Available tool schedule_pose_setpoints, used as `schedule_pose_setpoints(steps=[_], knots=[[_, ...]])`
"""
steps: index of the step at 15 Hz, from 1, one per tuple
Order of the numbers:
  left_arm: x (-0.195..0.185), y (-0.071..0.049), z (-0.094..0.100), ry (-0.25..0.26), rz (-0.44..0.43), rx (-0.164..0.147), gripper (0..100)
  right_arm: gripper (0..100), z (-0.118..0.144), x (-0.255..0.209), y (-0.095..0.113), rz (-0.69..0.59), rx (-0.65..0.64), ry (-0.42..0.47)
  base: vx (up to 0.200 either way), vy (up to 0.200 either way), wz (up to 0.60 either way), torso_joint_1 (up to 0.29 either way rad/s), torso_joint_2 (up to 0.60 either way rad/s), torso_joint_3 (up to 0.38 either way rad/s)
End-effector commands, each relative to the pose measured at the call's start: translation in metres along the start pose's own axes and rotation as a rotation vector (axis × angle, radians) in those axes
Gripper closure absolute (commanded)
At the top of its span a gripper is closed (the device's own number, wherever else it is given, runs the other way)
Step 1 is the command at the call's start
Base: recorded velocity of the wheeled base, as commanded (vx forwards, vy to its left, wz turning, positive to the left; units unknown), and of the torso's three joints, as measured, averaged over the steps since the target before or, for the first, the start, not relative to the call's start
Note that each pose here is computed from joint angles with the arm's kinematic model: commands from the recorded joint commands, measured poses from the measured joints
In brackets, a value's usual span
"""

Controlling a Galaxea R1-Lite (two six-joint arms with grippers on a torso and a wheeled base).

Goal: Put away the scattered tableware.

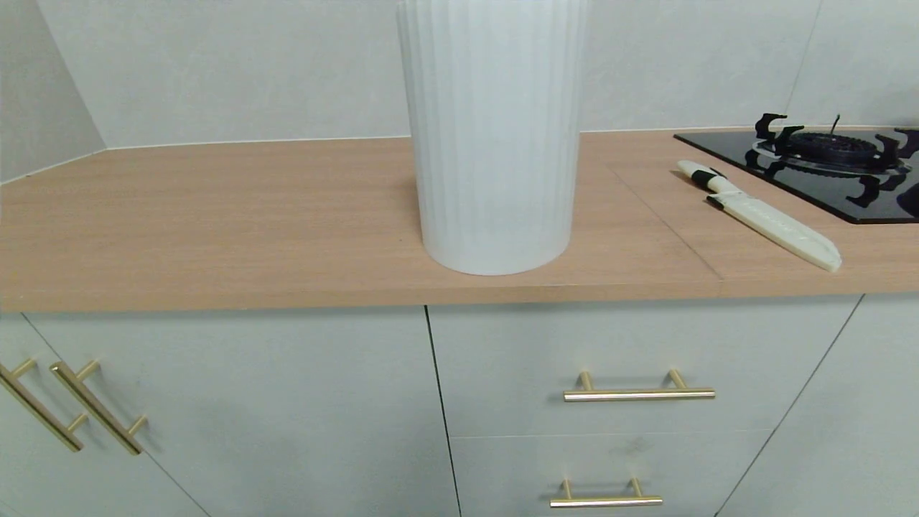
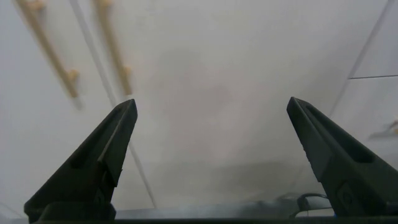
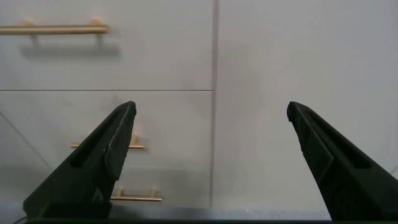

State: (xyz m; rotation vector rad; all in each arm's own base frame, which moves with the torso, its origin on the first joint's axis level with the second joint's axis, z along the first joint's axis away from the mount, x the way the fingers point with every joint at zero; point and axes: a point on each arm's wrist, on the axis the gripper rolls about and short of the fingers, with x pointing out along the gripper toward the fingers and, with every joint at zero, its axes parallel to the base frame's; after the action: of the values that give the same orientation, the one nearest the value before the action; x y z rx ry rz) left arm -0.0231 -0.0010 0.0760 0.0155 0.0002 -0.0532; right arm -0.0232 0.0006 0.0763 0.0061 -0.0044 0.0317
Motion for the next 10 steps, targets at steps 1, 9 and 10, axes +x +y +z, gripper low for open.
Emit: schedule_pose_setpoints(steps=[1, 9, 10], knots=[[0.0001, 0.0000, -0.0001, 0.002, -0.001, 0.000, 0, 0, 0.0000, 0.0001, 0.0000, 0.001, 0.000, 0.001, 0.000, 0.000, 0.00, 0.000, 0.00, 0.000], [0.0001, 0.0000, -0.0001, 0.002, -0.001, 0.000, 0, 0, 0.0000, 0.0001, 0.0000, 0.001, -0.002, 0.001, 0.000, 0.000, 0.00, 0.000, 0.00, 0.000], [0.0001, 0.0000, -0.0001, 0.002, -0.001, 0.000, 0, 0, -0.0004, 0.0002, 0.0000, 0.000, -0.003, 0.003, 0.000, 0.000, 0.00, 0.000, 0.00, 0.000]])
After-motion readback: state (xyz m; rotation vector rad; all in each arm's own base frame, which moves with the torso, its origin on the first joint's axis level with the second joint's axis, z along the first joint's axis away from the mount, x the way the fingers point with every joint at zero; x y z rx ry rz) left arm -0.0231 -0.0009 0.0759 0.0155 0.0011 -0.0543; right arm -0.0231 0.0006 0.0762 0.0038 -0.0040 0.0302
